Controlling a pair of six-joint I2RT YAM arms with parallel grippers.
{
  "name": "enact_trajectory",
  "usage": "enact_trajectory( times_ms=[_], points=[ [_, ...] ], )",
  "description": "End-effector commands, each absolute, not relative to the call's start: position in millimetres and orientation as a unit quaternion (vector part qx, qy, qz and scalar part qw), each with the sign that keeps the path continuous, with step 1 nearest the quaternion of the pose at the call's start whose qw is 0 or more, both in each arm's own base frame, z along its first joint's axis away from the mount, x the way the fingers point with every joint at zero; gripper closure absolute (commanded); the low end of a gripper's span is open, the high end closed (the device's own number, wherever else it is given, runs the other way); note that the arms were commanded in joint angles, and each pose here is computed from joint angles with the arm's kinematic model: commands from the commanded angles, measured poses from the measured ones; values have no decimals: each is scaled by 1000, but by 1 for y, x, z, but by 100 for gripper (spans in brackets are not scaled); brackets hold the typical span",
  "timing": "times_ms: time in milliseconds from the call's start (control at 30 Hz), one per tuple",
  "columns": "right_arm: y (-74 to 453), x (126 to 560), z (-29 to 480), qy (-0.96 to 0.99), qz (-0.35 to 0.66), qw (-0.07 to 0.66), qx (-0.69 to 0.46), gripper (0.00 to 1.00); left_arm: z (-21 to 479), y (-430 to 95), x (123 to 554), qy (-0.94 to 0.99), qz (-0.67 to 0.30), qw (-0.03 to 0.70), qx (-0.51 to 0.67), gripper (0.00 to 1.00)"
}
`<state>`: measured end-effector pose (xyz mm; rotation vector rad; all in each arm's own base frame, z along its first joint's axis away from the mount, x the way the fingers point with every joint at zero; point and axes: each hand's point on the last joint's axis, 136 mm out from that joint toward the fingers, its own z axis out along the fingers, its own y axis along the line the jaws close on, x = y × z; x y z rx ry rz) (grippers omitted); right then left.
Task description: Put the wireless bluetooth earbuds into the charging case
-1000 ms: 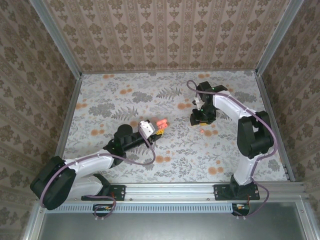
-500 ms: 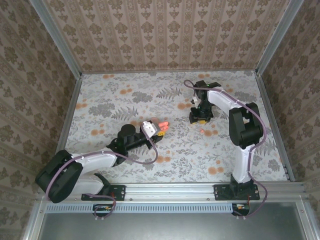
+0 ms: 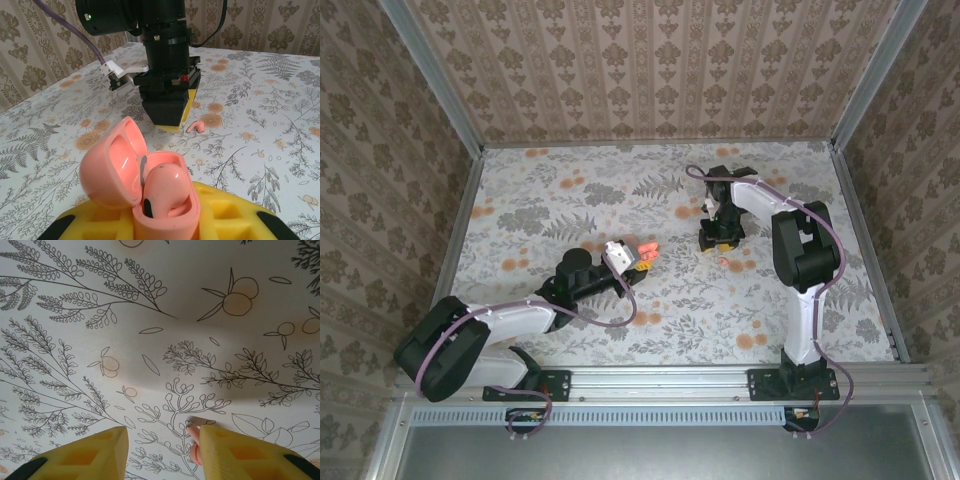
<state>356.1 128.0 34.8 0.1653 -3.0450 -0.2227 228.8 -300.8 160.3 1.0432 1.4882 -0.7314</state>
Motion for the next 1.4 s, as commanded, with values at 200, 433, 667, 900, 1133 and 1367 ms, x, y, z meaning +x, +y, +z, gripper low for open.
enact_trajectory(
  times_ms=[200, 433, 667, 900, 1133, 1367],
  points=[
    [122, 342, 20, -994, -65, 70, 52, 58, 174, -301, 226, 617, -319, 571, 438, 86],
    [126, 337, 15, -993, -78, 77, 52, 59, 173, -299, 225, 619, -314, 570, 439, 86],
    [132, 331, 17, -991, -92, 82, 62, 59, 175, -298, 225, 618, -315, 571, 438, 86],
    [134, 320, 17, -989, -96, 93, 69, 61, 176, -297, 223, 617, -316, 573, 437, 86],
    [141, 310, 18, -986, -105, 103, 83, 61, 177, -296, 222, 616, -316, 574, 437, 86],
    [144, 301, 19, -984, -103, 109, 92, 62, 179, -293, 220, 616, -314, 578, 434, 86]
  ],
)
